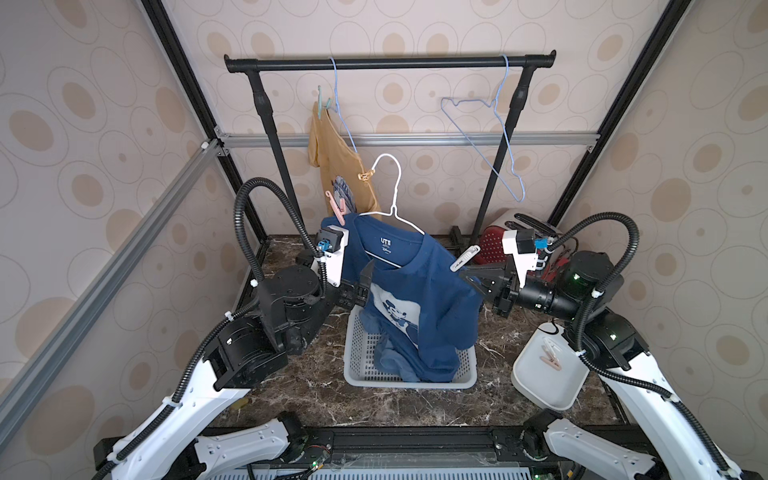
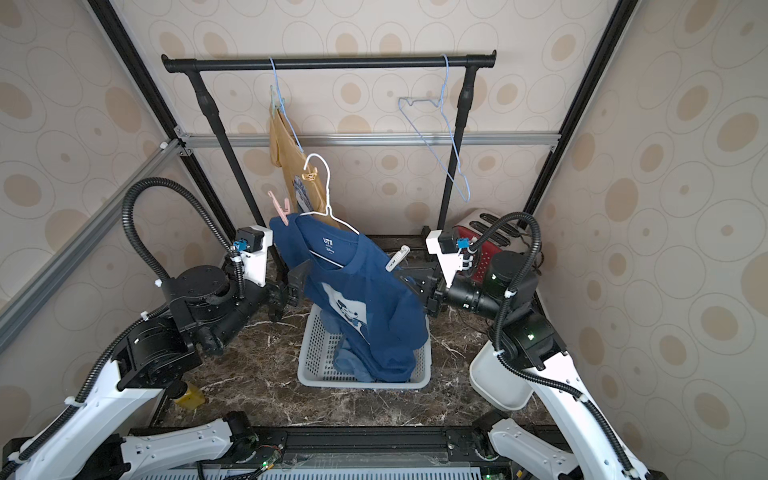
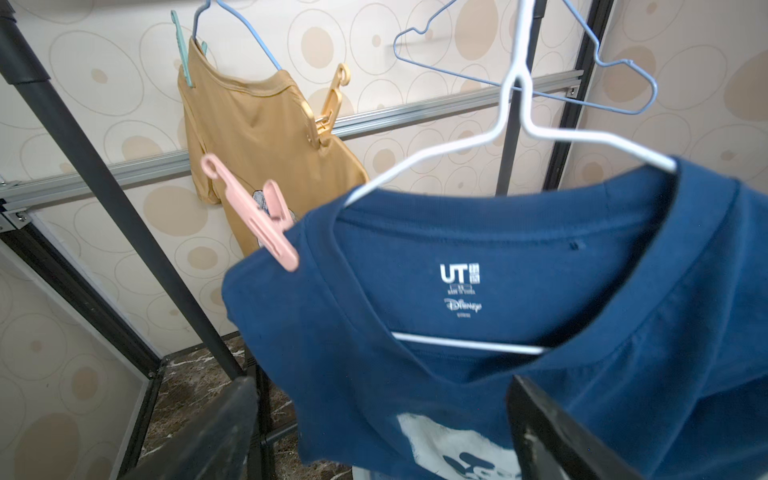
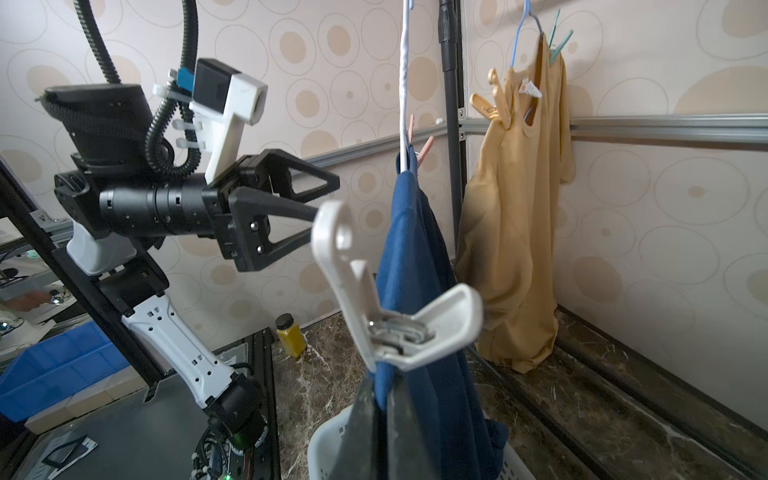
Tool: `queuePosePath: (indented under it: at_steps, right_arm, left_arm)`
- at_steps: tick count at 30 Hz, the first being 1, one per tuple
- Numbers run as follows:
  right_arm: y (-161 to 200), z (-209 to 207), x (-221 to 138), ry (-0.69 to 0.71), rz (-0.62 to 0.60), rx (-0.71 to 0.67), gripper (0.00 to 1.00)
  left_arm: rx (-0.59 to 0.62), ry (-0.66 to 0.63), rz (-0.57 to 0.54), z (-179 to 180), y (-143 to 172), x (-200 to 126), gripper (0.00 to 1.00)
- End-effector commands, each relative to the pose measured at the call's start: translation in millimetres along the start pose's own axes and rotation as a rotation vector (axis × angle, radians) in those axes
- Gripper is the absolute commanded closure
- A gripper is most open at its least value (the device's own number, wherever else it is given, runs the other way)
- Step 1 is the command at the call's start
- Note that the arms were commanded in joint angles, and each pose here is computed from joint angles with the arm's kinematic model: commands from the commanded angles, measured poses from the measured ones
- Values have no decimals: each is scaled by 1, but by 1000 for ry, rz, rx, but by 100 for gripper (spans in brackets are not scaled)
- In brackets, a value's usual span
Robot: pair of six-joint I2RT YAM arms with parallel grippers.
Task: Remove the clothespins securing t-shirts to the hanger
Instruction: Pick up the hanger from the clothes rail.
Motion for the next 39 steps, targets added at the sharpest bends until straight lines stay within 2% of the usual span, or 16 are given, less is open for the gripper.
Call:
queuePosePath:
  at_steps: [1,6,14,19,22,31,39]
  right_arm:
    - [3,5,-5,-13,-25,-33,100]
    - [22,0,-3,-2,-3,-12,100]
    - [37,-3,-4,15,34,-37,100]
    - [41,-2,-6,14,55,-48,100]
    - [42,-1,-7,10,59,-53,100]
    - [44,2,-9,2,78,-54,100]
    - [47,-1,-9,29,102,-65,100]
  left_arm:
    - [-28,-11,-37,3,-20,-3,6]
    - [-42,39,-26,-8,-30,7,8]
    - [-93,106,14,-25,-40,23,19]
    - [-114,122,89,-31,-40,34,21]
    - [-184,139,152,-25,-39,46,27]
    - [-185,158,149,-31,-41,64,30]
    - [-182,166,148,-35,-38,73,47]
Point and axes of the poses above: each gripper's point midway between its finger pads, its own x axis out along the fingers, its own z axis along the line the jaws close on, y = z × x, the point moved 8 cm from there along -x, back along the fingers, and after that the axes turned 1 degree about -x, right-handed, at the moved point
